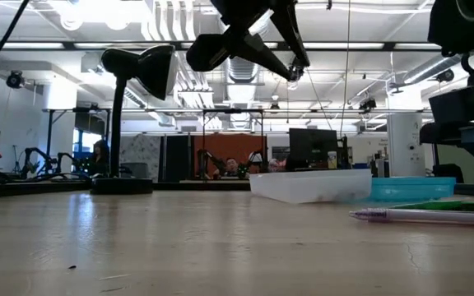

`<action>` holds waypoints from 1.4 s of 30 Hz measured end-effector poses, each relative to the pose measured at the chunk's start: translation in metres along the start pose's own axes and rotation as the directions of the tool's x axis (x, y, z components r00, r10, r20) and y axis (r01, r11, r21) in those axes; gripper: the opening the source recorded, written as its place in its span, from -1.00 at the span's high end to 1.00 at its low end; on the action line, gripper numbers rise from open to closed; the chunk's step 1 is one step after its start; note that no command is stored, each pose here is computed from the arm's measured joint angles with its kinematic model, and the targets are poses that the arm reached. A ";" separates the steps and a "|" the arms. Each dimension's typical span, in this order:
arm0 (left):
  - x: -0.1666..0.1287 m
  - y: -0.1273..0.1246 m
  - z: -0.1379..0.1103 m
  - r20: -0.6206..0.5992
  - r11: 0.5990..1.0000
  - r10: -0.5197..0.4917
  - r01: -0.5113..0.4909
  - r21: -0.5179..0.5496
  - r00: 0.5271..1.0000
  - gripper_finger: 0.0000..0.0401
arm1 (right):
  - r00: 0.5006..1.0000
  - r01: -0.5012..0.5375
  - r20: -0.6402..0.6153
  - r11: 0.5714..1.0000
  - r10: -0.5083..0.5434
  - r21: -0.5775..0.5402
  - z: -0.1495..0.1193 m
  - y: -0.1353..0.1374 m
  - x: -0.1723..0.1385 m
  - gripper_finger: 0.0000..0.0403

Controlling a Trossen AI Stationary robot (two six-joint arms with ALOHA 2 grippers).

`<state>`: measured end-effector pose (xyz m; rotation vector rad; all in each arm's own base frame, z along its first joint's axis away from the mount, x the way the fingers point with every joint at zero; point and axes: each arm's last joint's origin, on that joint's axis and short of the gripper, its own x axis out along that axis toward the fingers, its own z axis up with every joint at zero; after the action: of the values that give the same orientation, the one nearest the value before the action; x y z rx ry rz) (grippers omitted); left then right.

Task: Pick & place school supplies into a supply box
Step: Put the black pen into the blue supply box

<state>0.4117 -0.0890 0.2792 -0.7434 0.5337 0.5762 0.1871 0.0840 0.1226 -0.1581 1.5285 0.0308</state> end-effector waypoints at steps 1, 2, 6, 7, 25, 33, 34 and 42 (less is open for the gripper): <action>-0.001 0.001 0.000 -0.005 1.000 0.009 -0.009 0.006 1.000 0.50 | 1.000 0.007 0.005 1.000 -0.007 0.001 0.000 0.000 0.000 0.82; -0.002 0.002 -0.001 -0.011 1.000 0.017 -0.017 0.012 1.000 0.50 | 1.000 0.011 0.008 1.000 -0.011 0.002 0.001 0.000 0.000 0.87; -0.011 0.004 -0.002 -0.013 0.998 0.054 -0.054 0.037 0.998 0.50 | 0.999 0.016 0.027 1.000 -0.017 0.025 0.002 0.000 -0.003 0.90; -0.013 0.005 -0.003 -0.012 0.997 0.066 -0.066 0.045 0.998 0.50 | 0.999 0.012 0.037 1.000 -0.012 0.026 0.002 0.000 -0.006 0.91; -0.066 0.014 -0.004 0.179 0.976 0.218 -0.218 -0.025 0.959 0.50 | 0.762 -0.518 0.636 0.475 -0.122 0.712 0.049 -0.082 -0.096 0.93; -0.067 0.013 -0.006 0.175 0.976 0.218 -0.215 -0.034 0.960 0.50 | 0.858 -0.408 0.486 0.356 -0.164 0.841 0.063 -0.127 -0.049 0.63; -0.068 0.013 -0.007 0.174 0.976 0.216 -0.214 -0.035 0.961 0.50 | 0.868 -0.395 0.469 0.349 -0.159 0.850 0.064 -0.129 -0.043 0.57; -0.069 0.013 -0.008 0.171 0.976 0.217 -0.216 -0.030 0.961 0.50 | 0.848 -0.398 0.513 0.480 -0.133 0.782 0.070 -0.126 -0.054 0.09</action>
<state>0.3517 -0.1076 0.3114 -0.6415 0.4533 0.8403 0.2695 -0.0279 0.1891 0.7769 0.8334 -0.5555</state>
